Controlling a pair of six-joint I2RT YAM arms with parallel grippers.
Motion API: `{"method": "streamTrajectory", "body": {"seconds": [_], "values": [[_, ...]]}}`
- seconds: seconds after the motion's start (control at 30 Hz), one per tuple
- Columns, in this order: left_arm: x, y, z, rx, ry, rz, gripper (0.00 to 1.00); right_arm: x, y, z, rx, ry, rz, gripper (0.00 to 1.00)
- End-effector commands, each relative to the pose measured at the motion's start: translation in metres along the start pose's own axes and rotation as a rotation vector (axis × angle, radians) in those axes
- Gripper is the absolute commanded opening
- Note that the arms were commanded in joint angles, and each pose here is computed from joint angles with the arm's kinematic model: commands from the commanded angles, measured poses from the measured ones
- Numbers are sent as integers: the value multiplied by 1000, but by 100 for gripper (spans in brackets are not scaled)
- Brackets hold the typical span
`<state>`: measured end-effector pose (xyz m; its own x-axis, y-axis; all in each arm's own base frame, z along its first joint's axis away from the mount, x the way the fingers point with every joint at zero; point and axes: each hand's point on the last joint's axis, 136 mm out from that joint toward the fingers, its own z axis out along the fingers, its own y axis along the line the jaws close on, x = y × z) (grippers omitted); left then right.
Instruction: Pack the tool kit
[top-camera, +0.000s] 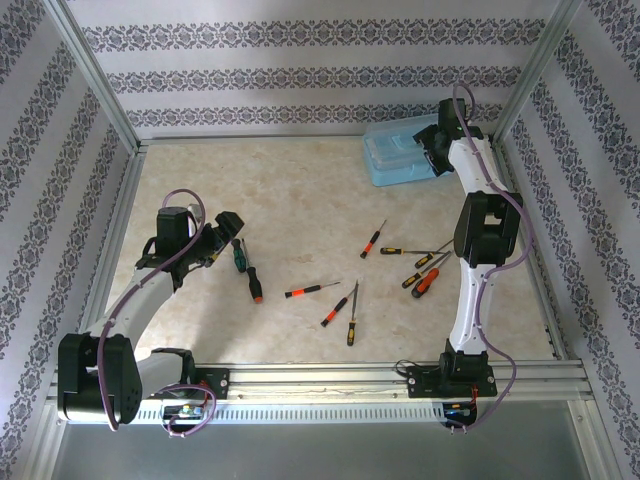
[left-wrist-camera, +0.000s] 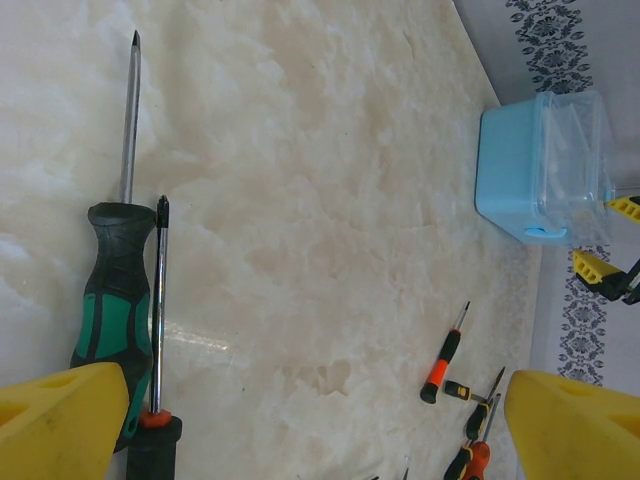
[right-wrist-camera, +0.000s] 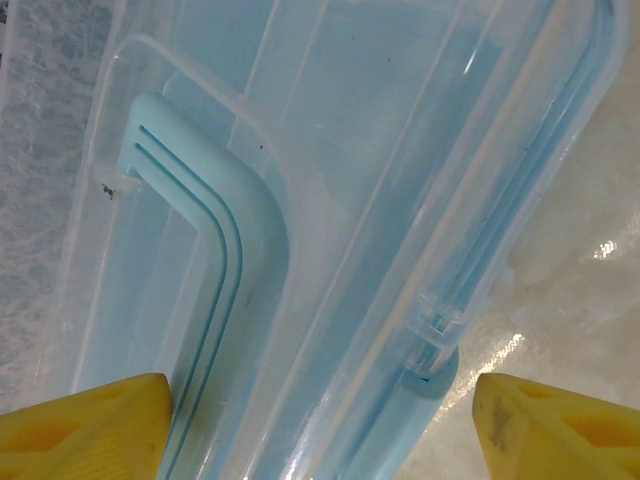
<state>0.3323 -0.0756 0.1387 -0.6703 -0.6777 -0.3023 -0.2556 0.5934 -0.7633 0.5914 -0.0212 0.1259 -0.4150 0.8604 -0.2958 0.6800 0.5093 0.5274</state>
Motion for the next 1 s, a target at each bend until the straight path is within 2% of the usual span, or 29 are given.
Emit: {"method": "streamTrajectory", "body": {"seconds": [0.0, 0.2, 0.53, 0.73, 0.97], "values": [[-9, -9, -7, 11, -32, 6, 96, 21, -12, 13, 29, 75, -44, 76], [-9, -10, -14, 6, -46, 7, 96, 44, -10, 12, -8, 149, -150, 69], [-12, -20, -23, 17, -61, 16, 96, 80, -6, 10, -45, 265, -276, 67], [-15, -25, -23, 24, -60, 20, 95, 116, 4, 4, -84, 331, -384, 66], [-20, -46, -21, 45, -38, 64, 94, 183, 16, -10, -132, 440, -616, 66]]}}
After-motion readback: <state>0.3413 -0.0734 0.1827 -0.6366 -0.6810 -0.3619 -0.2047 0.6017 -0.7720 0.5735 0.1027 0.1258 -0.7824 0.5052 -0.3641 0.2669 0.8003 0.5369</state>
